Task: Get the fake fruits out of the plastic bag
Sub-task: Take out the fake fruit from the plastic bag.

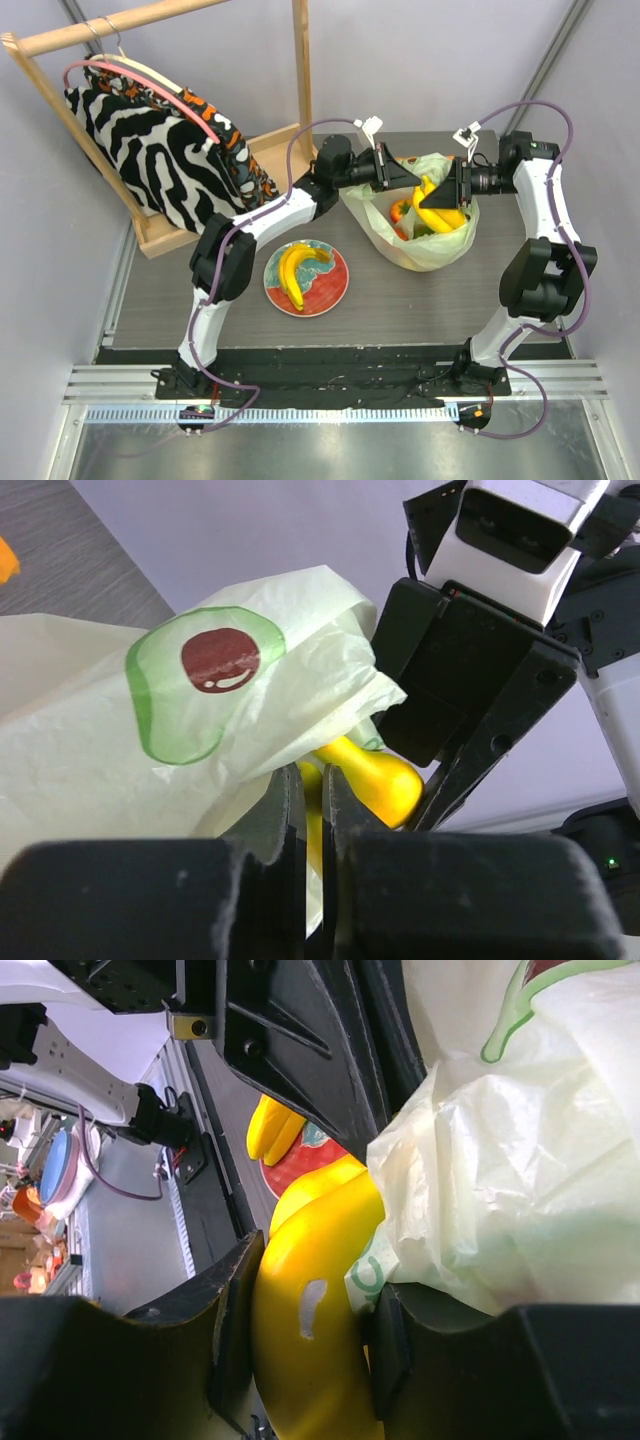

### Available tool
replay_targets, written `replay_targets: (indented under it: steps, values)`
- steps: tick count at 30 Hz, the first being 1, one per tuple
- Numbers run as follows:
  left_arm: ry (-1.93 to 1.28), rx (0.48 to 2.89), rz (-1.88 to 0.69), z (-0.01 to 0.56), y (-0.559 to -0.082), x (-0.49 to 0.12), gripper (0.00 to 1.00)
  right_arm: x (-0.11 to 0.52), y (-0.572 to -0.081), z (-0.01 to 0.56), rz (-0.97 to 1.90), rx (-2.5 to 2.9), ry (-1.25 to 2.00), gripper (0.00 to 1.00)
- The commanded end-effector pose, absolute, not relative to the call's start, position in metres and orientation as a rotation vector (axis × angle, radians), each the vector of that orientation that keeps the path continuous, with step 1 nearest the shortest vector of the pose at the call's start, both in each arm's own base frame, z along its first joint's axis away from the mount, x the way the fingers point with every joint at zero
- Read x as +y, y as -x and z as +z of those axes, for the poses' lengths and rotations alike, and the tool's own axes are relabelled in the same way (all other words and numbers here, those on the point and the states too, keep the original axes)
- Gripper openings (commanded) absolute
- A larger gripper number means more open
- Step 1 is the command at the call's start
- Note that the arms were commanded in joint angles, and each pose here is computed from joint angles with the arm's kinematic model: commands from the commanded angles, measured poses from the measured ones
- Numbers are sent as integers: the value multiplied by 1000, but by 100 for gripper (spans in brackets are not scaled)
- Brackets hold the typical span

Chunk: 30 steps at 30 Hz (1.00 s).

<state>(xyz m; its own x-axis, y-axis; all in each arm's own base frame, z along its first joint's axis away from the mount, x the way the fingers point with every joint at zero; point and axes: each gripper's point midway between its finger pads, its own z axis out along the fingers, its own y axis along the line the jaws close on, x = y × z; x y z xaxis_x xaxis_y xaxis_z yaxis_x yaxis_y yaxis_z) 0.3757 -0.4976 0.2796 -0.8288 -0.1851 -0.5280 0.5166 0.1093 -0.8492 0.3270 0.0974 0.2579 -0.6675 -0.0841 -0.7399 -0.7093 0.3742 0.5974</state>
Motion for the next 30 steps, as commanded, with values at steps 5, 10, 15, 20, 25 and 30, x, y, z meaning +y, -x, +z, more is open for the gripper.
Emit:
replay_targets:
  steps: [5,10,15,20,25,30]
  values:
    - [-508,1711,-1747,332,-358,-481,0,98,-313,267,1362,2103,607,97]
    - [-621,1647,-1744,368,-331,-458,0,80,-345,272,1362,2094,505,100]
    - [-680,1603,-1745,388,-312,-427,0,72,-363,280,1416,2085,375,100]
    - [-622,1585,-1709,405,-310,-388,0,72,-369,308,1405,2001,401,100]
    - [-618,1596,-1691,404,-309,-363,0,70,-379,356,1280,1929,458,100]
    - [-600,1601,-1676,410,-310,-351,0,93,-359,409,1348,1809,512,100]
